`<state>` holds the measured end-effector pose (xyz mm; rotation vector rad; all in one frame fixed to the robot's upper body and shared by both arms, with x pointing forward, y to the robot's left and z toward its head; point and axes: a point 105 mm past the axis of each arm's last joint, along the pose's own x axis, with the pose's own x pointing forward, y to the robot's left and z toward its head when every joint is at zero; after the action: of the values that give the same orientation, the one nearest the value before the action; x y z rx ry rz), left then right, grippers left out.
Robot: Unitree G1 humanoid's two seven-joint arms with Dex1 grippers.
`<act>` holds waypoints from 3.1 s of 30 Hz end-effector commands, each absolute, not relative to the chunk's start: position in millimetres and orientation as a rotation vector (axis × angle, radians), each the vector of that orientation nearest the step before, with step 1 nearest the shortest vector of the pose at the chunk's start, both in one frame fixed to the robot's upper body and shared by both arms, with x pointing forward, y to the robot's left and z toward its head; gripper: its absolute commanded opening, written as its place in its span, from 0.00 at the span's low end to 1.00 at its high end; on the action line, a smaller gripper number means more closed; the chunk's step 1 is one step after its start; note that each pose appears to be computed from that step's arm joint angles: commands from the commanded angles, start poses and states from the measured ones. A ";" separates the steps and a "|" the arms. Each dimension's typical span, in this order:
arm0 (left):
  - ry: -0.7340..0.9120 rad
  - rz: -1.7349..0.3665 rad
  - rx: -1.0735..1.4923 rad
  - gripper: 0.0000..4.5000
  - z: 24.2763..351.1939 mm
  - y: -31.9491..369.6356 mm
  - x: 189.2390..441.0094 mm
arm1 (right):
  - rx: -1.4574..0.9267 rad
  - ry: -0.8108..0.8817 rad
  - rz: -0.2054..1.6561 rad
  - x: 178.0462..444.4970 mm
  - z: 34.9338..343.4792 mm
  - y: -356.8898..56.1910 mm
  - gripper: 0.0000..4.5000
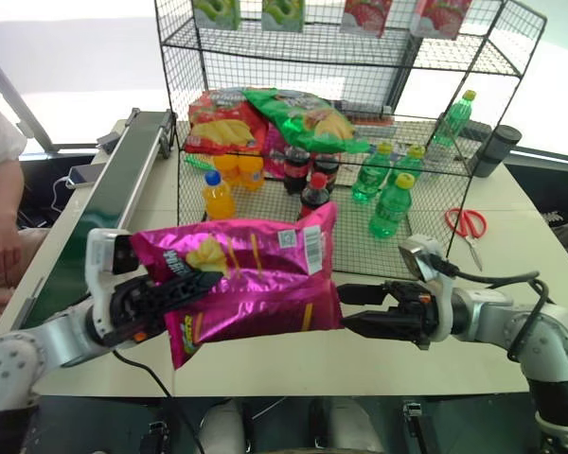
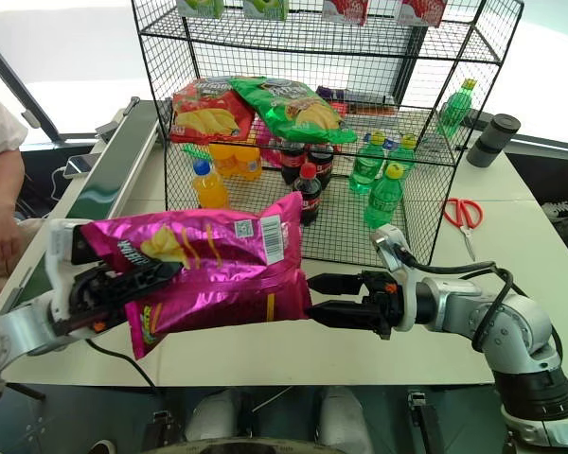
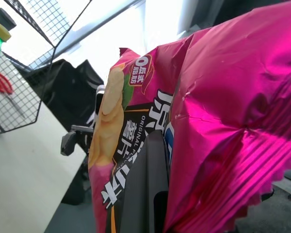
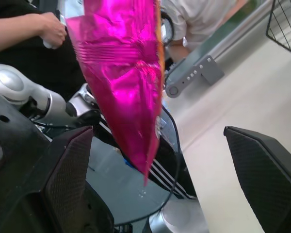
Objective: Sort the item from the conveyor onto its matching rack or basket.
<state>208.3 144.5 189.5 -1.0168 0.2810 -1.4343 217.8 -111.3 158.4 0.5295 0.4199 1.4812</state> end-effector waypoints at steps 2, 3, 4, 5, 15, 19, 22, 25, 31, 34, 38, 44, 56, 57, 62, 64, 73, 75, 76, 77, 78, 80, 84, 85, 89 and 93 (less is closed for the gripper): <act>0.280 -1.460 -1.000 0.01 183.6 134.8 214.6 | 0.504 0.419 1.562 204.1 169.1 -104.7 1.00; 0.274 -1.462 -1.007 0.01 183.6 133.0 216.2 | 0.499 0.431 1.562 202.3 166.8 -102.3 1.00; 0.266 -1.466 -1.006 0.01 183.5 130.5 217.7 | 0.518 0.443 1.562 201.7 166.2 -99.9 1.00; 0.262 -1.473 -1.011 0.01 183.7 128.0 218.3 | 0.531 0.455 1.567 200.6 165.8 -97.8 1.00; 0.268 -1.480 -0.988 0.00 176.9 120.4 216.0 | 0.540 0.497 1.546 211.1 158.6 -93.4 0.59; 0.266 -1.479 -0.969 0.00 174.6 120.7 214.2 | 0.536 0.501 1.560 210.0 159.9 -92.9 0.13; 0.269 -1.456 -0.939 0.00 170.5 121.1 215.8 | 0.523 0.502 1.560 208.7 157.8 -92.2 0.03; 0.279 -1.366 -0.922 0.00 162.3 126.5 227.9 | 0.517 0.497 1.557 207.9 156.8 -92.1 0.03; 0.257 -1.320 -0.889 0.41 161.1 134.1 235.0 | 0.489 0.482 1.523 210.5 153.4 -97.3 0.03; 0.239 -1.291 -0.888 0.75 162.7 143.4 236.8 | 0.481 0.476 1.493 211.2 150.3 -105.2 0.03; 0.192 -1.190 -0.769 1.00 157.3 160.2 241.5 | 0.501 0.436 1.411 212.5 150.3 -119.5 0.03; 0.031 -1.023 -0.548 1.00 153.8 183.7 257.6 | 0.567 0.337 1.278 207.8 154.6 -132.6 0.03; -0.125 -0.960 -0.270 1.00 156.6 186.0 273.7 | 0.673 0.093 1.068 221.4 186.1 -139.5 0.03; -0.127 -0.971 -0.243 1.00 156.1 183.9 272.7 | 0.687 0.060 1.044 225.0 190.8 -141.8 0.03; -0.147 -1.017 -0.145 1.00 156.6 175.6 269.7 | 0.747 -0.052 0.927 242.6 206.0 -151.4 0.03; -0.152 -1.018 -0.142 1.00 156.8 175.1 269.9 | 0.773 -0.099 0.881 249.7 212.5 -154.8 0.03; -0.152 -1.022 -0.119 1.00 150.8 171.1 267.9 | 0.861 -0.149 0.791 265.9 218.2 -148.1 0.03; -0.158 -1.018 -0.107 1.00 150.5 170.7 268.0 | 0.916 -0.165 0.742 272.7 218.4 -151.7 0.03; -0.166 -1.012 -0.102 1.00 151.1 170.6 268.7 | 0.939 -0.168 0.706 276.8 216.8 -154.2 0.03; -0.169 -1.011 -0.100 1.00 151.3 170.3 268.7 | 0.964 -0.173 0.679 279.6 215.7 -156.4 0.03; -0.173 -1.012 -0.087 1.00 151.4 169.9 268.6 | 0.989 -0.176 0.665 280.8 215.3 -157.3 0.03; -0.179 -1.001 -0.088 1.00 151.9 170.1 269.6 | 1.018 -0.181 0.642 281.8 215.0 -158.8 0.03; -0.179 -1.008 -0.086 1.00 151.6 168.9 268.7 | 1.078 -0.177 0.607 279.4 211.5 -162.3 0.03; -0.179 -1.010 -0.084 1.00 151.3 168.5 268.5 | 1.103 -0.178 0.592 278.9 210.3 -163.9 0.03; -0.180 -1.012 -0.078 1.00 150.7 167.4 268.8 | 1.215 -0.194 0.540 277.2 210.4 -167.5 0.03; -0.180 -1.014 -0.085 1.00 149.1 165.9 268.6 | 1.210 -0.152 0.548 269.8 202.6 -157.8 0.03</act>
<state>270.9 170.4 141.0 -0.1104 -0.1404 -0.9928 277.5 -163.6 191.8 1.2113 -0.1255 0.5033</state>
